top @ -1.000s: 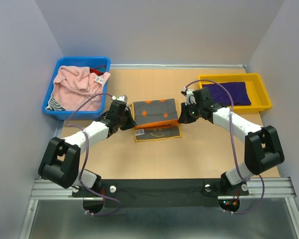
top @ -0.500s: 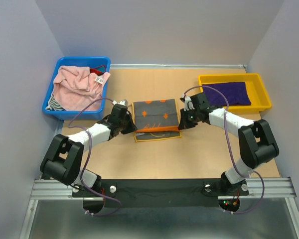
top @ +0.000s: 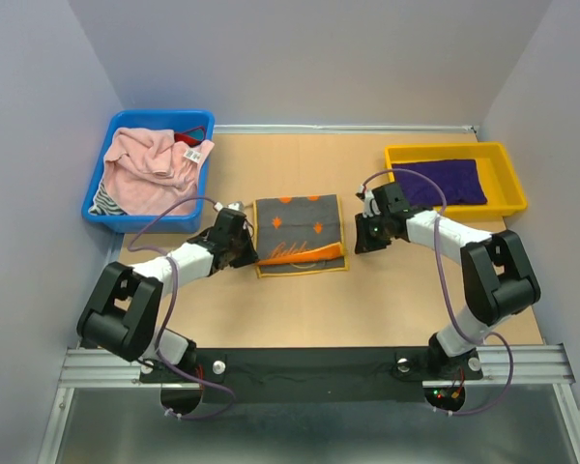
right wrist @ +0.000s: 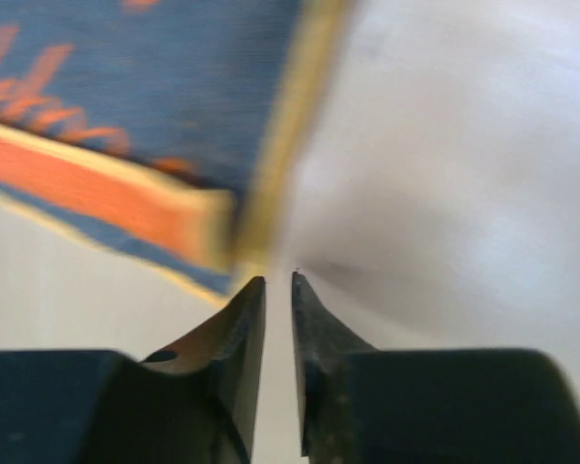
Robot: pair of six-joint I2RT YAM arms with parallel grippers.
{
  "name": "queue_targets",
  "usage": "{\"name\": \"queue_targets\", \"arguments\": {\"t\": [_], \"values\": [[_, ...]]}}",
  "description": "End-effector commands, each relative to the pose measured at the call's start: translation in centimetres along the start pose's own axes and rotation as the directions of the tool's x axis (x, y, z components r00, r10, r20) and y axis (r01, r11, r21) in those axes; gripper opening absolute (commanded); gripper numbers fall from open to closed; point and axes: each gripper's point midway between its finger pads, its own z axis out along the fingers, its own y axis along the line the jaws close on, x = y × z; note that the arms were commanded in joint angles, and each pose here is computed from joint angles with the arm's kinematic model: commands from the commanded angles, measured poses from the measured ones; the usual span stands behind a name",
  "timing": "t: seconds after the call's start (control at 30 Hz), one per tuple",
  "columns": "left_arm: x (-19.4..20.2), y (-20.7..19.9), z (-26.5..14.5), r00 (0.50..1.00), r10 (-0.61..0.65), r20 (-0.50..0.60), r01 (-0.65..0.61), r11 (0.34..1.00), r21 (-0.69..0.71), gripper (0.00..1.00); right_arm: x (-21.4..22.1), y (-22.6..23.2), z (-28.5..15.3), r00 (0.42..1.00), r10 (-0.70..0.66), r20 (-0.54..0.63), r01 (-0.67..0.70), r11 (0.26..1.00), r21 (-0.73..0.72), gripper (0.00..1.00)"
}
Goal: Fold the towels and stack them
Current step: Fold the towel
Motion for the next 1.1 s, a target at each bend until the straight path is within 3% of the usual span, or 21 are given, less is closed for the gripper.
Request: {"name": "queue_targets", "arguments": {"t": [0.0, 0.03, 0.1, 0.17, 0.2, 0.27, 0.4, 0.6, 0.8, 1.07], "values": [[1.4, 3.8, -1.8, 1.000, 0.016, -0.014, -0.017, 0.991, -0.132, 0.22, 0.5, -2.4, -1.8, 0.999, 0.033, 0.008, -0.034, 0.995, 0.093, 0.26], [1.1, 3.4, -2.6, 1.000, 0.014, 0.009, -0.013, 0.994, -0.113, 0.28, 0.6, -1.9, -2.2, 0.999, 0.040, 0.010, -0.041, 0.996, 0.076, 0.35], [1.7, 3.1, -3.6, 1.000, 0.010, -0.001, -0.010, 0.996, -0.084, 0.38, 0.4, -0.6, -3.4, 0.999, 0.041, 0.029, -0.042, 0.999, 0.024, 0.44], [1.5, 2.0, -5.0, 1.000, 0.008, 0.021, -0.007, 1.000, -0.028, 0.48, 0.3, 0.3, -4.7, 0.998, 0.035, 0.051, -0.035, 0.999, -0.004, 0.49], [1.2, 1.2, -6.0, 0.999, 0.008, 0.043, -0.009, 1.000, 0.011, 0.61, 0.5, 0.7, -4.9, 0.998, 0.038, 0.050, -0.037, 0.999, -0.018, 0.49], [1.3, 0.6, -6.8, 0.999, 0.005, 0.051, -0.008, 0.999, 0.048, 0.67, 0.2, 1.6, -5.4, 0.997, 0.029, 0.065, -0.026, 0.998, -0.051, 0.49], [-0.1, -0.5, -7.8, 0.994, -0.013, 0.109, 0.004, 0.997, 0.080, 0.67, -1.1, 3.6, -5.7, 0.996, -0.008, 0.091, 0.017, 0.996, -0.091, 0.49], [-0.5, 1.2, -6.1, 0.992, -0.041, 0.119, 0.044, 0.999, -0.027, 0.64, -1.1, 5.1, -3.2, 0.998, -0.003, 0.068, 0.006, 0.999, -0.051, 0.45], [0.5, 3.1, -4.5, 0.985, -0.094, 0.146, 0.106, 0.992, -0.074, 0.59, 1.2, 5.7, -1.5, 0.984, 0.169, 0.048, -0.166, 0.984, -0.064, 0.43], [2.1, 3.7, -2.7, 0.990, -0.103, 0.101, 0.111, 0.991, -0.080, 0.51, 3.5, 5.7, -0.2, 0.963, 0.269, 0.015, -0.267, 0.961, -0.064, 0.41]]}}
